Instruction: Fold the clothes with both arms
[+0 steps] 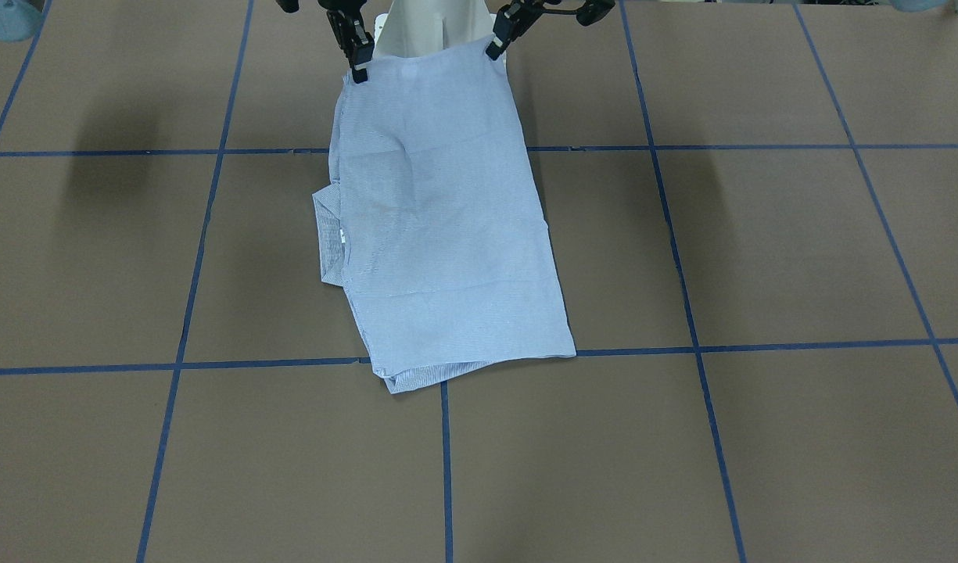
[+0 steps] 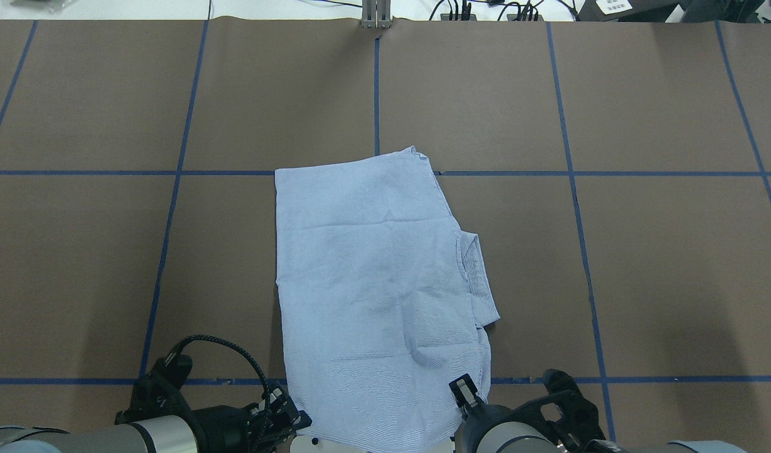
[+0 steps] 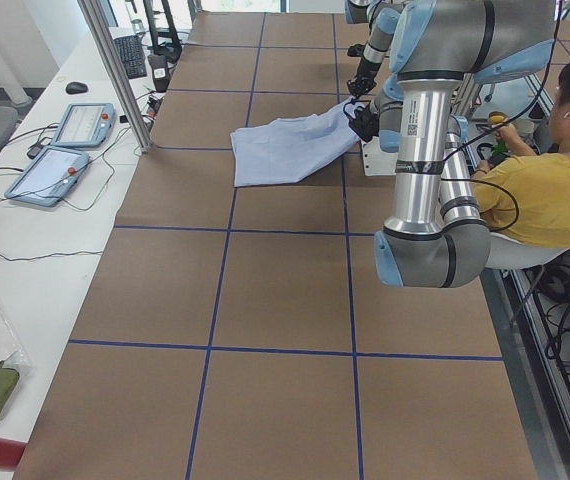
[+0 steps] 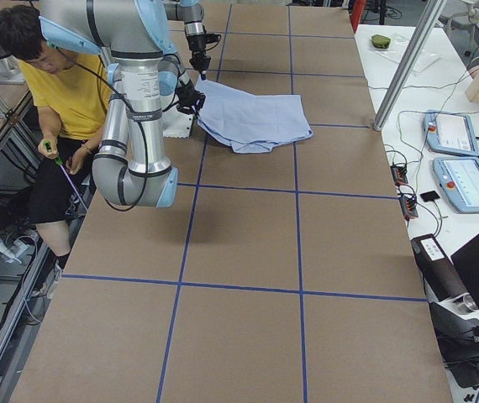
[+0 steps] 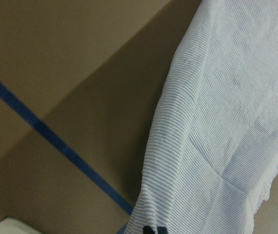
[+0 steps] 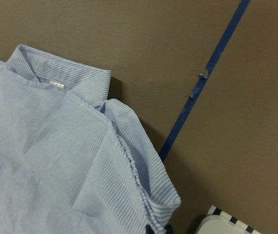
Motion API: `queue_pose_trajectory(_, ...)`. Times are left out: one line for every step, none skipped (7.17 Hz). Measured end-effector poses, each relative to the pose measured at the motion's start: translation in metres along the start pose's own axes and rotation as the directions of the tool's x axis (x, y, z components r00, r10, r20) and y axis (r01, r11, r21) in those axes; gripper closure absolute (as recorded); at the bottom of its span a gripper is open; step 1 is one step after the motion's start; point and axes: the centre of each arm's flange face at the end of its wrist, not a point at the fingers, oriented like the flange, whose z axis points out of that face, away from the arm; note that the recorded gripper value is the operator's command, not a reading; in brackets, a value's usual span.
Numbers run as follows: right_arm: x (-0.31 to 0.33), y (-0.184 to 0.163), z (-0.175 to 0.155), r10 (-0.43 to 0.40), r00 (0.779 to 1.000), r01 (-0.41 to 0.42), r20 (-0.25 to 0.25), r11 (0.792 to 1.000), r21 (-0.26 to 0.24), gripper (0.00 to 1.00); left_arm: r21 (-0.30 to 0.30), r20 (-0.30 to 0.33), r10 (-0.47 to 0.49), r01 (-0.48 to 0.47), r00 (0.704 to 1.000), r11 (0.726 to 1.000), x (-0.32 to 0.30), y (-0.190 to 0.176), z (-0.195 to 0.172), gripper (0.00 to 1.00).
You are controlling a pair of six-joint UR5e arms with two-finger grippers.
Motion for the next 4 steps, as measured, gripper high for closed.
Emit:
queue_pose_trajectory(-0.001, -0.006, -0.015, 0.000, 1.000, 0.000, -0.003, 1.000, -0.004, 1.00, -0.019, 0.012, -0.021, 0.022, 1.000, 1.000, 0.004, 0.005, -0.017, 1.00)
queue_pose_trajectory(-0.007, -0.013, -0.023, 0.009, 1.000, -0.009, 0.003, 1.000, 0.000, 1.00, -0.034, 0.012, -0.034, 0.035, 0.999, 0.999, 0.007, 0.005, -0.033, 1.00)
queue_pose_trajectory(-0.024, -0.024, -0.027, 0.033, 0.999, -0.034, 0.022, 0.999, 0.011, 1.00, -0.040, 0.010, -0.041, 0.042, 0.999, 0.998, 0.009, 0.004, -0.043, 1.00)
queue_pose_trajectory(-0.048, -0.031, -0.025, 0.055, 0.998, -0.056, 0.044, 0.998, 0.024, 1.00, -0.024, 0.002, -0.046, 0.046, 0.999, 0.999, 0.013, -0.003, -0.042, 1.00)
